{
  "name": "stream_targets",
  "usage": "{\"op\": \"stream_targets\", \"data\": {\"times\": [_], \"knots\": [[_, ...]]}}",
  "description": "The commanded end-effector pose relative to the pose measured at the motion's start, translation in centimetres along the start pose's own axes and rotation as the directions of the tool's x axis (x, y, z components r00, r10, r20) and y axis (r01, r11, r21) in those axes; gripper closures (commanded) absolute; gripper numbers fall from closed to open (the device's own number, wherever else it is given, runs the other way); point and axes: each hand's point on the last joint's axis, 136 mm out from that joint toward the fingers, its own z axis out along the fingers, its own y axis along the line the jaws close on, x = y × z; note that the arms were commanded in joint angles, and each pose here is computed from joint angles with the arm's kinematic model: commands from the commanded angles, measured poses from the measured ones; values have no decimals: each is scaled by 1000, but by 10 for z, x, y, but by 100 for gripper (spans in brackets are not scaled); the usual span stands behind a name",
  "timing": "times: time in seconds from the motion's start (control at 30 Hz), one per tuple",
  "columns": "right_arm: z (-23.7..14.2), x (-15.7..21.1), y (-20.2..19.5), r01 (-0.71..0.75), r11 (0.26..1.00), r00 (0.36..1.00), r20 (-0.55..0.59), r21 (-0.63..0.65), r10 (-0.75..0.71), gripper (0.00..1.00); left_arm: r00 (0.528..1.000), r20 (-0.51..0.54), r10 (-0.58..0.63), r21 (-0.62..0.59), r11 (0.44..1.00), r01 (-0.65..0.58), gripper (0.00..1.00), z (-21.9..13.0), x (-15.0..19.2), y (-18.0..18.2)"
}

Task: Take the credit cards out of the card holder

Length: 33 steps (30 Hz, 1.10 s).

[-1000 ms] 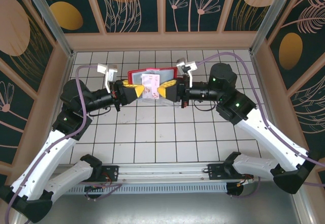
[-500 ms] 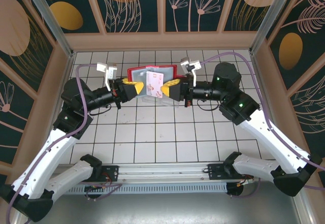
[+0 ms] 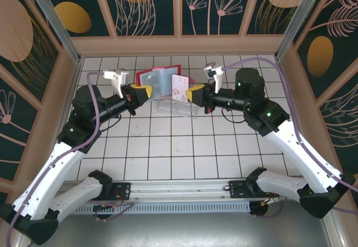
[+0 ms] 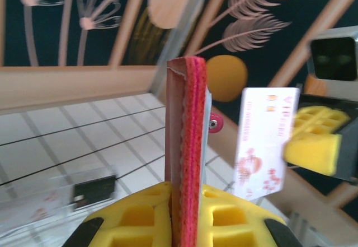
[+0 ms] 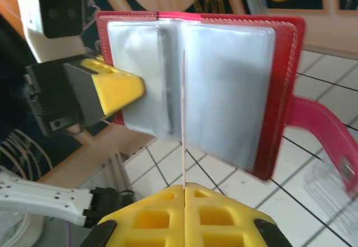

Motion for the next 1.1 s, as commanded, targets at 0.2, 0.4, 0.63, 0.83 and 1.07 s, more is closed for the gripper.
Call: {"op": "stream_targets", "data": {"times": [0.2, 0.4, 0.63, 0.83, 1.07], "knots": [[23, 46, -73, 281, 940, 936, -273, 194, -224, 100, 996, -89, 0, -476, 878, -43, 100, -4, 31, 99], [55, 79, -130, 511, 849, 756, -540, 135, -370, 100, 972, -231, -35, -588, 802, -111, 100, -2, 65, 135], [96, 107, -172, 480, 877, 613, -725, 25, -315, 100, 965, -255, -56, -687, 713, -140, 100, -19, 82, 178], [124, 117, -199, 498, 867, 515, -797, -20, -314, 100, 953, -303, 17, -773, 580, -256, 100, -37, 78, 204], [148, 118, -224, 540, 840, 434, -837, -55, -334, 100, 945, -319, 71, -767, 566, -302, 100, -41, 86, 209]]}}
